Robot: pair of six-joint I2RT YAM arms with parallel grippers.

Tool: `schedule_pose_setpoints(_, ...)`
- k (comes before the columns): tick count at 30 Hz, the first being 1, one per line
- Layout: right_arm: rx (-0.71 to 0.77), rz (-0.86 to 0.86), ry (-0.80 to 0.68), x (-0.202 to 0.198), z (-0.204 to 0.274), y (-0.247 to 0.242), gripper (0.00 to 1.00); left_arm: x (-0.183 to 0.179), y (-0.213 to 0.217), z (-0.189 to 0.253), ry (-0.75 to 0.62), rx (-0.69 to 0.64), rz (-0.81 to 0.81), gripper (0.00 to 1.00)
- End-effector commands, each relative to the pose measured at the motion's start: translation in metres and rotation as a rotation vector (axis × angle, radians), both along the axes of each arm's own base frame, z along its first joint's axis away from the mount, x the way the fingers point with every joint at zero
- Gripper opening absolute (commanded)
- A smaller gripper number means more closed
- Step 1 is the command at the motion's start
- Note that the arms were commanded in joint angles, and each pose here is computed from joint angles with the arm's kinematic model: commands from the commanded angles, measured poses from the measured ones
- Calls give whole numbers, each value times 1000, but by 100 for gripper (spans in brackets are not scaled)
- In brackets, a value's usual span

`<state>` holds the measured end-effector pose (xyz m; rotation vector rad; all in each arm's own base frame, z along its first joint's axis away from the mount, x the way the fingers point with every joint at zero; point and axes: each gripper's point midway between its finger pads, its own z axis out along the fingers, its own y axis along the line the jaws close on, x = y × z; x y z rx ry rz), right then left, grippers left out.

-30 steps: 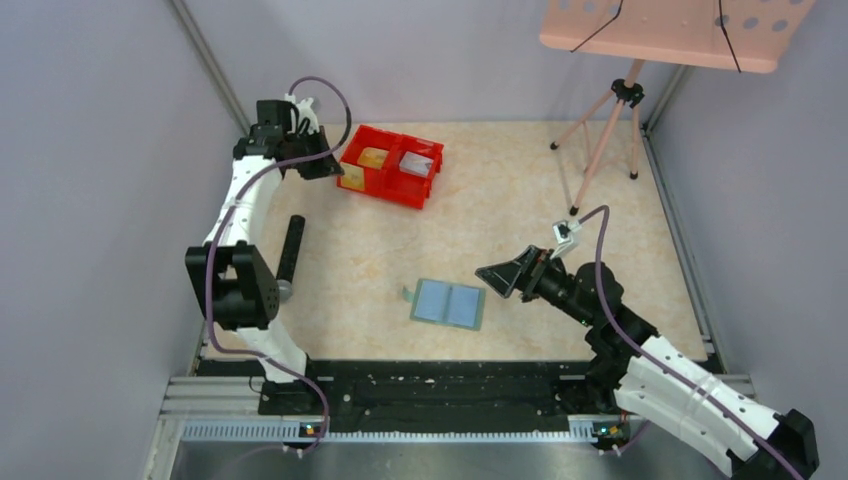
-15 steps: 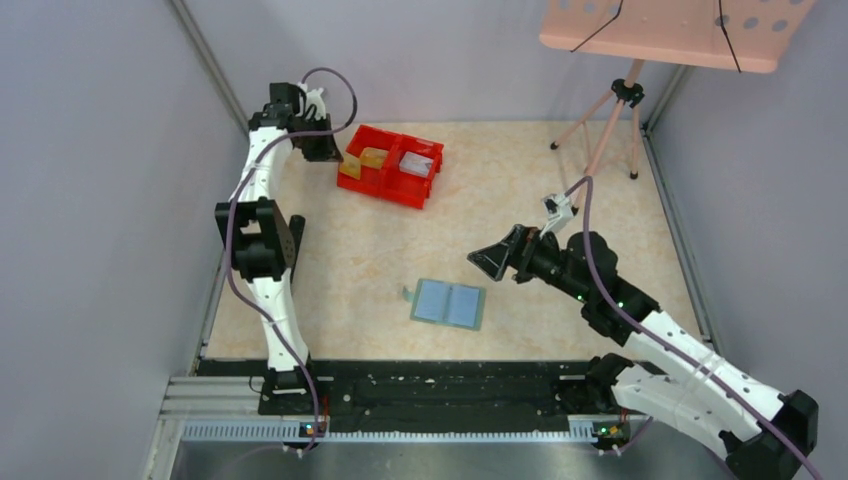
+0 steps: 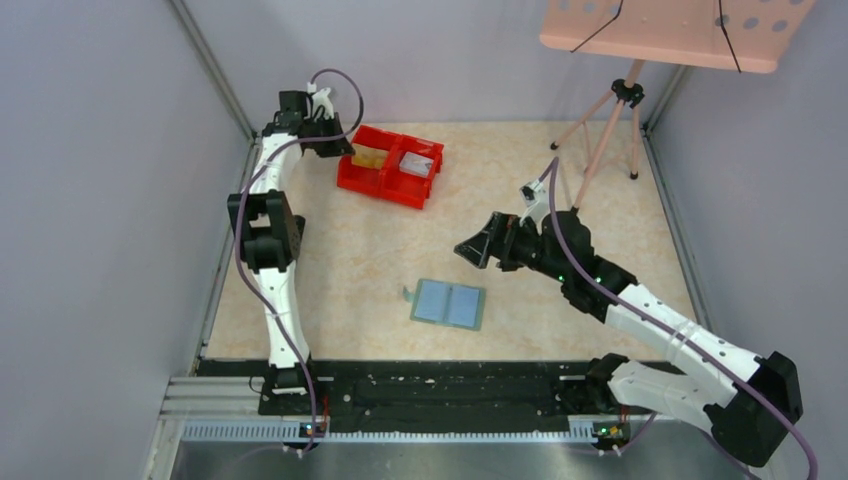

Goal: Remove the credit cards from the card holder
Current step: Place the credit card in the storage box.

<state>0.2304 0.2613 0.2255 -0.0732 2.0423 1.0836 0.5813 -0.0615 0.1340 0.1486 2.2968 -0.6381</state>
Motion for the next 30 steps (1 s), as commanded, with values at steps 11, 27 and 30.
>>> schedule_pose_setpoints(11, -18, -23, -77, 28, 34, 10, 98, 44, -17, 19, -178, -109, -63, 0)
schedule_pose_setpoints(27, -39, -32, -99, 39, 35, 14, 99, 57, -28, 15, -207, -190, -61, 0)
schedule_pose_setpoints(30, -41, -33, -103, 38, 36, 13, 98, 59, -29, 13, -207, -197, -54, 0)
